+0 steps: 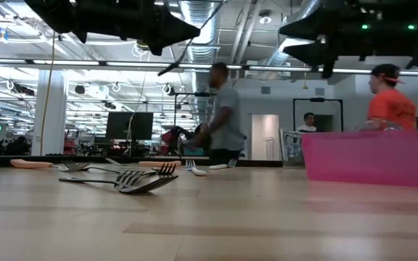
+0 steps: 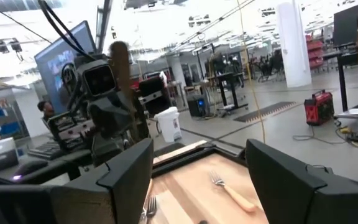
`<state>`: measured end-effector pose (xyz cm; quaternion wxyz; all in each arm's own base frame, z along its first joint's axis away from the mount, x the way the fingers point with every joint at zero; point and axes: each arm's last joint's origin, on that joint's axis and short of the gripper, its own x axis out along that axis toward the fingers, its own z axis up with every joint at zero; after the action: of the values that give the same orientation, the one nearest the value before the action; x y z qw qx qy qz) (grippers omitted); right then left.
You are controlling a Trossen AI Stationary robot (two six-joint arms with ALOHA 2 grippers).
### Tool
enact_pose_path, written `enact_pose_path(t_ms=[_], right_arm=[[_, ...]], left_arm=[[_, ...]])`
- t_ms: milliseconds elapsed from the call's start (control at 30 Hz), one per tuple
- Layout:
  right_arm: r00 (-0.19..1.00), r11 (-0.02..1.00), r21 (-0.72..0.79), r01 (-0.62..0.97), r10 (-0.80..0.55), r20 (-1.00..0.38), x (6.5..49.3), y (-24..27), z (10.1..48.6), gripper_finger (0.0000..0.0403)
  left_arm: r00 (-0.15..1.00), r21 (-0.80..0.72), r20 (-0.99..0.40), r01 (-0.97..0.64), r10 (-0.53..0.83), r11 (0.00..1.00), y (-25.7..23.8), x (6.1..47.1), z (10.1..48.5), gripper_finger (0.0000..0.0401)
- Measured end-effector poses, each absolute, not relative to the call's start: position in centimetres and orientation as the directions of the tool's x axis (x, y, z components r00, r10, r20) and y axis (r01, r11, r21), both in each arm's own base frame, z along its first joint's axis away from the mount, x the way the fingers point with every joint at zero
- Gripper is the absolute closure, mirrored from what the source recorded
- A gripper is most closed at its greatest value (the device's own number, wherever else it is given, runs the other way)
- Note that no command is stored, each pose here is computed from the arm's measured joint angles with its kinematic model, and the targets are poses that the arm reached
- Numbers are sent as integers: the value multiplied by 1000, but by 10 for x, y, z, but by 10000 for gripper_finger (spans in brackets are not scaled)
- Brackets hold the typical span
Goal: Sort silverware by color (type)
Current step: Put the black fork into the yellow bin
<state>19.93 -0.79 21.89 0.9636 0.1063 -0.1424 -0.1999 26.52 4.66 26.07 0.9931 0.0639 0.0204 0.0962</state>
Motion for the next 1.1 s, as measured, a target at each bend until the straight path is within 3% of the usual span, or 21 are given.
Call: enact_pose_path(t_ms=[267, 433, 1100], right_arm=[[854, 867, 258, 427, -480, 199, 254, -8, 232, 122], [822, 841, 238, 485, -532, 202, 286, -11, 241, 122], [851, 868, 262, 423, -479, 215, 337, -24, 246, 122]], left_arm=[[899, 242, -43, -415, 437, 877, 37, 278, 245, 401], [852, 321, -41, -483, 522, 814, 28, 284, 238, 401], [870, 328, -1, -466, 493, 822, 12, 287, 240, 401]])
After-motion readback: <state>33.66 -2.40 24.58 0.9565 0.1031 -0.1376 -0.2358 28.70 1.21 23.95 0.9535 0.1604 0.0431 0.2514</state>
